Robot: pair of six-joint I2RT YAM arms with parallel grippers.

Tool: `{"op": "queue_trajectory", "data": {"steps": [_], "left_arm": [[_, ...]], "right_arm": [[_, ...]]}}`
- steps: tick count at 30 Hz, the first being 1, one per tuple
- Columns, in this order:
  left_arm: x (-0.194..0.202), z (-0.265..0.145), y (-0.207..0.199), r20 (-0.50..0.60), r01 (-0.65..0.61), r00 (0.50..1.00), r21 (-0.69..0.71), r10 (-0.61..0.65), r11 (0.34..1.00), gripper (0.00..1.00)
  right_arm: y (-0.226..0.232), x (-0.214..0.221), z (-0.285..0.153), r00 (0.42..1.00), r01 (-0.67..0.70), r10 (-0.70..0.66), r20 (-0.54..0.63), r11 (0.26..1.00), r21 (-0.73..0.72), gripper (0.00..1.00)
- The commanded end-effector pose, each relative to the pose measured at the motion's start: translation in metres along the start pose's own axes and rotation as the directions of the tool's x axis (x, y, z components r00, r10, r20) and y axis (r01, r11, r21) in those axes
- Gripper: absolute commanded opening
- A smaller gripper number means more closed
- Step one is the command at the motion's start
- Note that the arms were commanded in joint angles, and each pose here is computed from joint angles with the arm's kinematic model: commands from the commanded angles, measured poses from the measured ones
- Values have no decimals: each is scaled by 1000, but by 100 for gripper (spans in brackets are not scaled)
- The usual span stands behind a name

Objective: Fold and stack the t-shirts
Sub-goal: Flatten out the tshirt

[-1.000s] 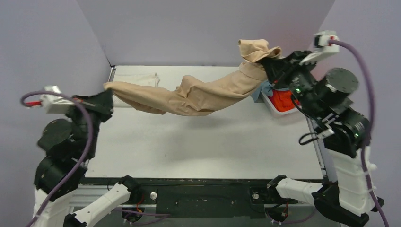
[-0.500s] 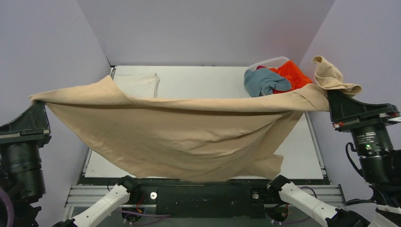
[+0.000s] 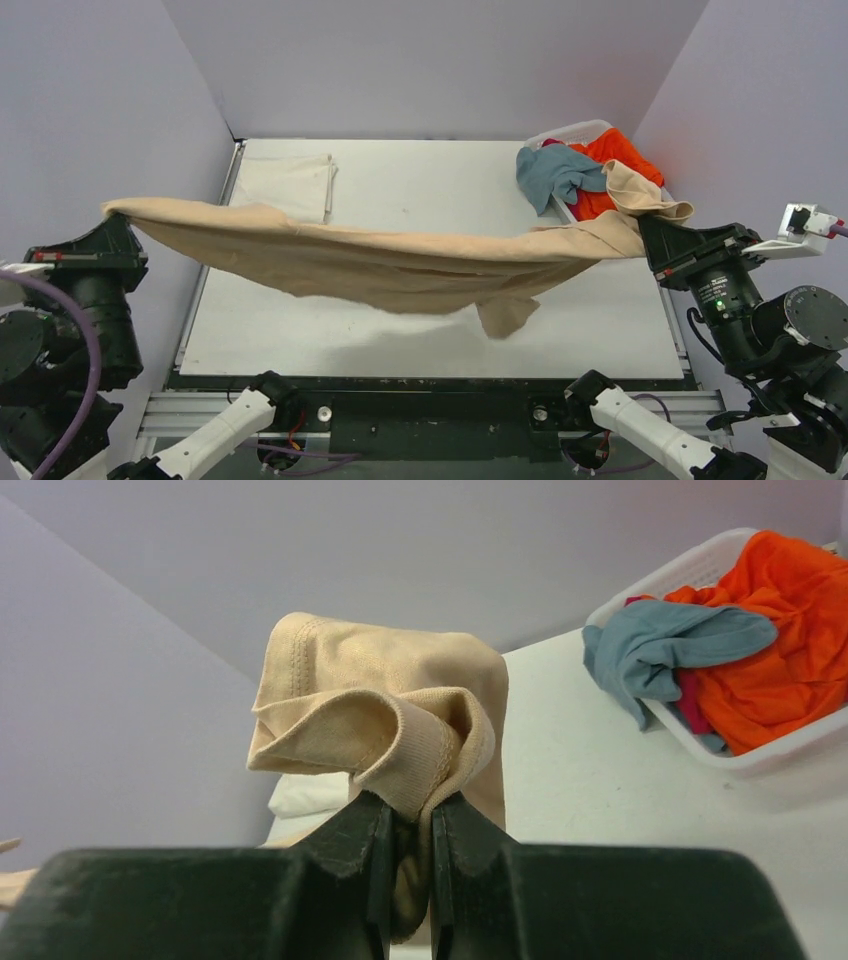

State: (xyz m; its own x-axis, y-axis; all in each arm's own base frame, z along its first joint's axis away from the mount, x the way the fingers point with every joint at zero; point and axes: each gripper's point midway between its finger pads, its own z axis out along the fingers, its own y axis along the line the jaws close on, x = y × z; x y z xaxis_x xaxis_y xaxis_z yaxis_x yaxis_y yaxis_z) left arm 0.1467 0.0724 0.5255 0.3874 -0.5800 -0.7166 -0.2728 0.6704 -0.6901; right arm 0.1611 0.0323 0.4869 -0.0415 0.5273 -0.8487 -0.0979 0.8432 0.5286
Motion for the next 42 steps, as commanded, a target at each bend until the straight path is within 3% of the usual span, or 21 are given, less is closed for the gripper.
{"op": "queue_trajectory", "data": {"steps": [1,8,14,18,21,22,25,26,27,28,29,30,31,32,33,34,38,39,40,41,42], "left_arm": [[-38,-18,24,74,110,991,-5,-109,994,0],[-44,-25,25,54,123,991,36,-125,992,0],[-19,-3,2,40,43,998,-10,-42,999,0],[34,39,-18,50,-161,984,-192,173,968,0],[71,72,-31,58,-291,946,-284,319,914,0],[105,95,-43,1,-361,928,-250,373,898,0],[165,172,-10,-176,-398,916,-279,361,874,0],[213,198,-4,-286,-432,887,-233,363,871,0],[224,217,3,-300,-432,884,-232,358,872,5],[265,240,3,-368,-461,849,-162,380,873,37],[276,251,-2,-385,-460,840,-128,383,879,58],[316,263,3,-468,-496,781,-60,414,867,78],[316,271,-13,-468,-481,779,-20,417,876,82],[349,273,1,-559,-521,707,3,433,853,84],[340,278,-19,-542,-505,720,20,434,863,85],[358,275,-2,-604,-558,660,5,447,830,85],[357,250,2,-641,-625,614,-38,461,780,86],[375,233,12,-677,-653,566,-20,470,757,86],[371,218,-3,-657,-628,588,-3,471,778,87],[394,197,22,-703,-664,526,12,478,748,87],[388,180,-5,-660,-600,577,58,481,798,88]], "right_arm": [[17,-1,-10,997,-82,81,-13,991,-102,0],[20,-3,-25,991,-134,132,-23,979,-154,0],[1,2,-5,997,-84,84,0,996,-12,0],[-38,14,33,999,17,-30,42,961,275,0],[-63,51,72,989,145,-142,-40,878,456,0],[-70,60,79,988,150,-144,-50,855,496,0],[-114,132,119,973,210,-99,-210,761,614,0],[-117,155,128,967,183,-29,-255,774,606,3],[-137,181,142,952,204,3,-307,741,640,7],[-139,199,150,937,191,53,-345,750,633,18],[-154,217,164,922,215,74,-381,721,659,29],[-159,226,170,910,225,90,-404,712,665,35],[-169,232,178,898,252,99,-429,683,686,50],[-173,232,181,893,274,90,-440,667,693,62],[-175,234,184,885,301,83,-459,651,697,81],[-177,232,184,883,321,66,-465,639,699,86],[-174,231,177,880,326,51,-473,659,678,93],[-175,240,175,866,337,50,-498,677,654,94],[-176,246,169,854,346,48,-518,690,635,94],[-171,253,172,840,345,42,-541,728,592,94],[-173,262,167,825,352,43,-563,741,572,94]]}}
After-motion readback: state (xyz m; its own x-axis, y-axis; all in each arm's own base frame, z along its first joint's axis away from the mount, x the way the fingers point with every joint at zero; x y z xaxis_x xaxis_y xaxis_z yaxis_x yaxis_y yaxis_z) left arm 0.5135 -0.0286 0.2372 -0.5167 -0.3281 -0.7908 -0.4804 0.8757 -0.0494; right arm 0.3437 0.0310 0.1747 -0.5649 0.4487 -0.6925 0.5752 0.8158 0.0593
